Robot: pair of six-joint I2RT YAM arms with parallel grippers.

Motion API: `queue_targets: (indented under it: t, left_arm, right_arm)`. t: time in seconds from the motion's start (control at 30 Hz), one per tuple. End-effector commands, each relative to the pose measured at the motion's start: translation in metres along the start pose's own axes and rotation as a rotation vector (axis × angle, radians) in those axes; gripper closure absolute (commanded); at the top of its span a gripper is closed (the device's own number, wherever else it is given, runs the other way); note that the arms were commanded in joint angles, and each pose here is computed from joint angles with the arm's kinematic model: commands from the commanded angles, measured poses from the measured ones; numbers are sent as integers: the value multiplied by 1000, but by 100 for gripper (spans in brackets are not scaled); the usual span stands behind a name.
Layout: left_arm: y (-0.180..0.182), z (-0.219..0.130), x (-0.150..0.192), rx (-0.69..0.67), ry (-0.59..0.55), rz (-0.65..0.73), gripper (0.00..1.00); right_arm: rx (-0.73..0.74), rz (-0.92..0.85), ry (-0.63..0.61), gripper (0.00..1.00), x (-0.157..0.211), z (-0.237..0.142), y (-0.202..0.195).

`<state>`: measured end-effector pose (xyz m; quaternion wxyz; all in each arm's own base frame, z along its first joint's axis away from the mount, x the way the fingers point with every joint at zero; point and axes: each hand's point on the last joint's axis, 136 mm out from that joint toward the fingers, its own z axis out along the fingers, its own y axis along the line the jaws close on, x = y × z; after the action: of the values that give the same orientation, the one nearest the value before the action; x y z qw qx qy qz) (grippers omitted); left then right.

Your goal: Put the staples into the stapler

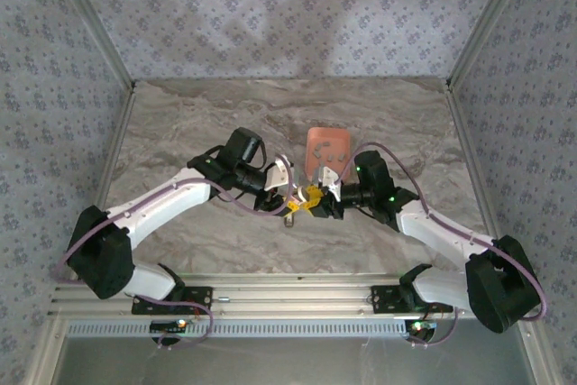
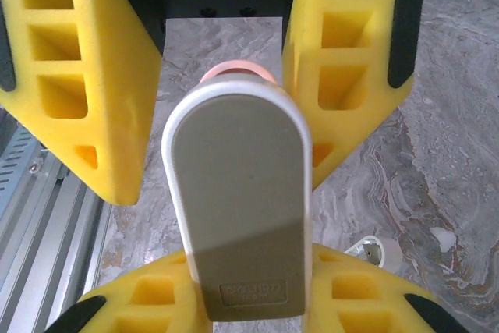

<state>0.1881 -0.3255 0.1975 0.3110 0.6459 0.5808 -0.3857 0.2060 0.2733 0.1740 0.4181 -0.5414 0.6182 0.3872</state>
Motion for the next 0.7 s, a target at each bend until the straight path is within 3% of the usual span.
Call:
queue_targets:
  t: [0.0, 0.3, 0.53, 0.67]
  left_arm:
    - [-4, -1, -15, 29, -39, 36, 51]
    - [-1, -14, -10, -15, -65, 20, 51]
    - [-1, -14, -8, -15, -64, 13, 68]
    - [-1, -14, -5, -19, -57, 7, 68]
  right_arm:
    - [-21, -26, -18, 83, -3, 1, 4]
    - [-20, -27, -18, 83, -3, 0, 4]
    - [-17, -26, -18, 83, -4, 0, 3]
    - [-11, -27, -17, 83, -3, -1, 3]
